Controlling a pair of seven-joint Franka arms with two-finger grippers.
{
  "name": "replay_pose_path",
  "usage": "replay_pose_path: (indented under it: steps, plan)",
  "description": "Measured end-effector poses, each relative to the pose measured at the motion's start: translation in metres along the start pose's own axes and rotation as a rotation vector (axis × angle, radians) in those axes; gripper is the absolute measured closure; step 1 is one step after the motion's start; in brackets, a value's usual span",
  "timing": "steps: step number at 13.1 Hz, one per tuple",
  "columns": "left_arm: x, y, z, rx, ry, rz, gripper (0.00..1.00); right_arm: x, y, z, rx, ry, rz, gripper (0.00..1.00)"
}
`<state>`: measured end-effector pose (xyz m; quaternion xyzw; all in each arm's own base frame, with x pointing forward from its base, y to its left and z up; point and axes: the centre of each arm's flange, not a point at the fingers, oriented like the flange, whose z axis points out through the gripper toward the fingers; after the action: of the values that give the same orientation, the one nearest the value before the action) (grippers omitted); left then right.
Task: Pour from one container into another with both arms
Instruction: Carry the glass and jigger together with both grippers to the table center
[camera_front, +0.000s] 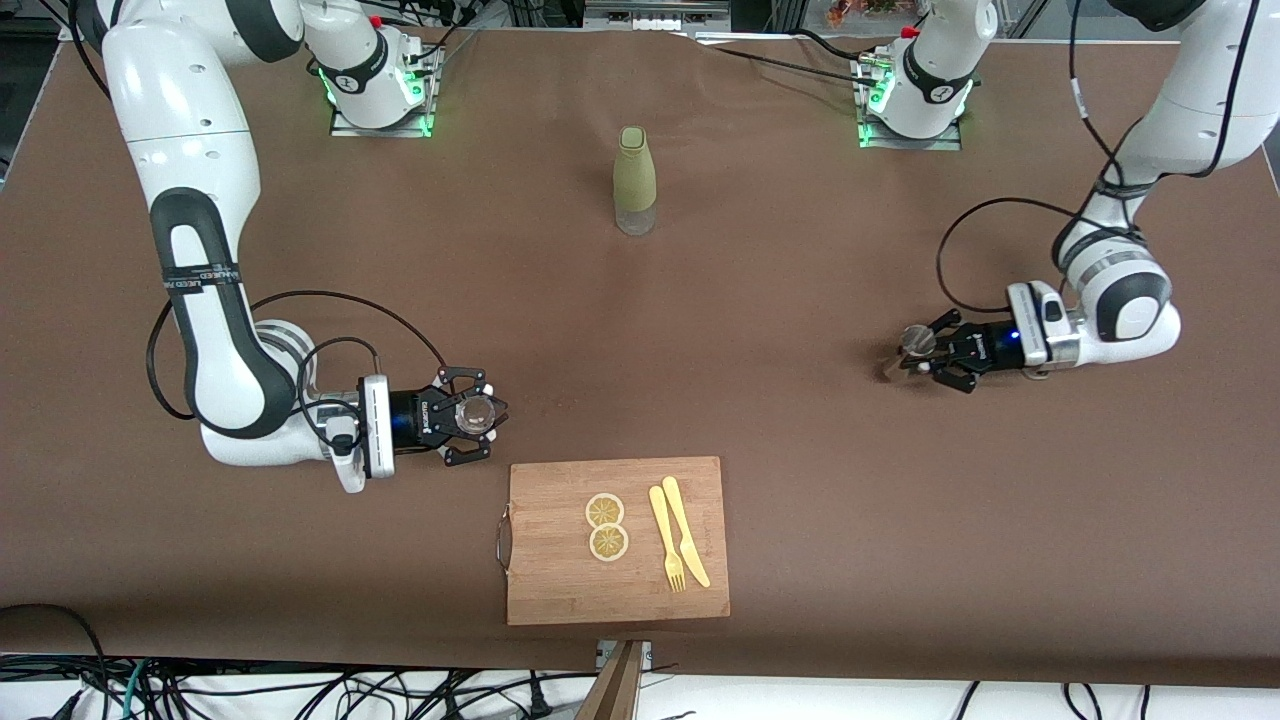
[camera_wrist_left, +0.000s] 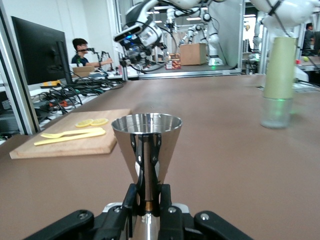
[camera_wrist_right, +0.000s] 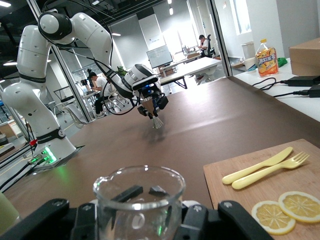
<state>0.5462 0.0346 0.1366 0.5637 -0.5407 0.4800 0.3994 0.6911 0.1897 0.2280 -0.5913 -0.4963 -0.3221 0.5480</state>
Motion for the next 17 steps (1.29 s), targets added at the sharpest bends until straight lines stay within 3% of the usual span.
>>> replay_pose_path:
  steps: [3,7,12,17]
  plan:
    - [0.010,-0.004,0.060,0.078,0.032,-0.041,0.79,0.000,-0.003,0.002,0.027,0.002,-0.001,0.85]
    - [0.028,0.002,0.153,0.200,0.009,-0.132,0.79,-0.004,-0.013,0.007,0.116,-0.026,-0.002,0.85]
    - [0.049,0.022,0.227,0.264,0.008,-0.220,0.79,-0.002,-0.021,0.038,0.178,-0.053,-0.009,0.85]
    - [0.064,0.041,0.274,0.312,0.003,-0.269,0.79,0.004,-0.024,0.095,0.151,-0.123,-0.032,0.85]
